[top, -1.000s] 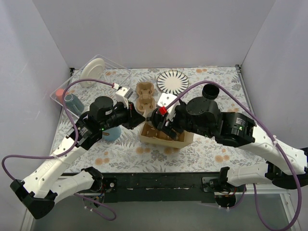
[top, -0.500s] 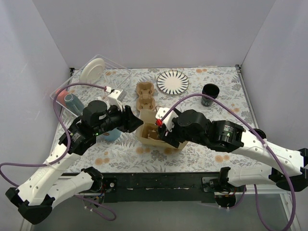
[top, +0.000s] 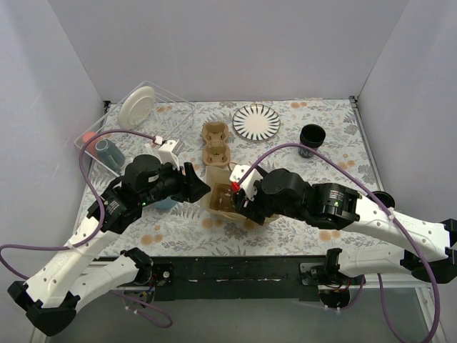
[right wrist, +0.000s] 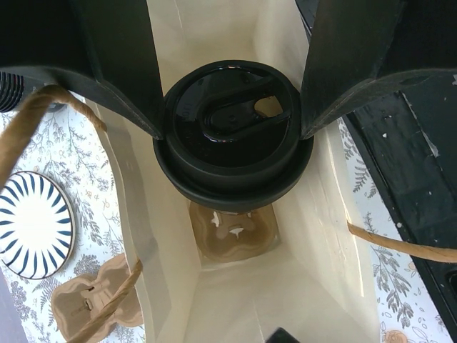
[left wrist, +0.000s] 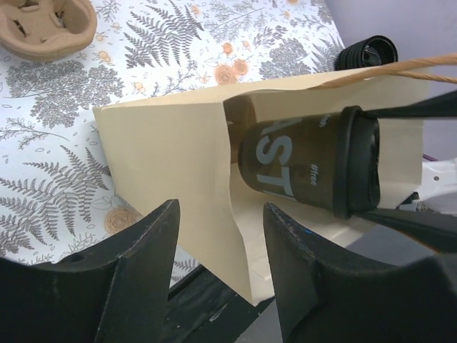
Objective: Pack the takeout coffee
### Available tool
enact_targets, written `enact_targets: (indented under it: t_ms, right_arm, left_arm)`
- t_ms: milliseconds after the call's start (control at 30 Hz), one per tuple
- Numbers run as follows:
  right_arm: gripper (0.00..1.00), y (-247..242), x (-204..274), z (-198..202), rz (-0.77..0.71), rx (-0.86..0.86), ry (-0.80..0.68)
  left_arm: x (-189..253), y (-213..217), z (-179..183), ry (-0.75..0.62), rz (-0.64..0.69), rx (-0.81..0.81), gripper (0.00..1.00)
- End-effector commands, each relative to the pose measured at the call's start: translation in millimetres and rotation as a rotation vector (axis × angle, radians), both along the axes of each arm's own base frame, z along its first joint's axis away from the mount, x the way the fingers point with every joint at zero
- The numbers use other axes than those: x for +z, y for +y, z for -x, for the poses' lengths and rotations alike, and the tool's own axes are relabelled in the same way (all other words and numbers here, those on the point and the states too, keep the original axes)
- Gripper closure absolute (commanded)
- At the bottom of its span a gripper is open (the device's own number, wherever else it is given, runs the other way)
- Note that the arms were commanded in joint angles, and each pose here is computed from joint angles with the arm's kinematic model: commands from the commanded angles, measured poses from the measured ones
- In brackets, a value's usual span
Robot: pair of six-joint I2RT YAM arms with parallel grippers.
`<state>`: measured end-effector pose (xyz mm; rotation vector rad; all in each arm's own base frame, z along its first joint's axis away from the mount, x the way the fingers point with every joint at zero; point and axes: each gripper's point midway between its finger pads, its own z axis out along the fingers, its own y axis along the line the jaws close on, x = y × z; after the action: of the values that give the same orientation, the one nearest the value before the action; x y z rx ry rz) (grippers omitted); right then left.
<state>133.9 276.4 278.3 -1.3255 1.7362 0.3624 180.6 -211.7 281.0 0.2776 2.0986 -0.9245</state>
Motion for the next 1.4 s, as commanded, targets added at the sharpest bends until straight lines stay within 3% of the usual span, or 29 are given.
enact_targets:
  t_ms: [0, 167, 200, 233, 300, 467, 800, 1067, 1367]
  right_arm:
    - [0.61, 6.0, 6.3, 2.2, -0.048, -0.002, -0.002]
    - [0.61, 6.6, 1.7, 4.0, -0.038, -0.002, -0.002]
    - [0.61, 5.4, -0.8, 2.3, -0.029, -0.009, -0.010]
    - [0.61, 5.0, -2.0, 1.2, -0.022, -0.011, -0.016]
    - [0.61, 3.8, 3.8, -7.5, -0.009, -0.031, -0.063]
    - [0.61, 3.8, 15.6, -21.6, 0.045, -0.024, -0.170]
    - [0.62, 2.2, -16.1, -22.0, 0.128, 0.010, -0.182]
    - [0.63, -5.6, -35.1, -23.5, 0.176, 0.013, -0.200]
    - [0.63, -17.2, -61.5, -24.9, 0.211, 0.017, -0.228]
  left_arm:
    - [3.3, 2.0, -9.4, -0.032, -0.004, 0.037, 0.55]
    - [-3.2, -2.4, -1.5, -0.024, 0.000, -0.016, 0.74]
    - [-7.2, -2.5, -0.3, -0.034, -0.008, -0.032, 0.79]
    - [-6.8, -3.8, 0.9, -0.049, -0.005, -0.050, 0.90]
    - [4.3, -8.1, 6.6, -0.116, 0.036, -0.103, 0.99]
    - [17.0, -15.9, 15.2, -0.334, 0.071, -0.238, 1.00]
    - [18.6, -25.5, 15.9, -0.476, 0.065, -0.336, 1.00]
    - [21.1, -29.4, 10.5, -0.526, 0.109, -0.318, 1.00]
    - [-4.7, -31.9, 22.3, -0.497, 0.100, -0.387, 1.00]
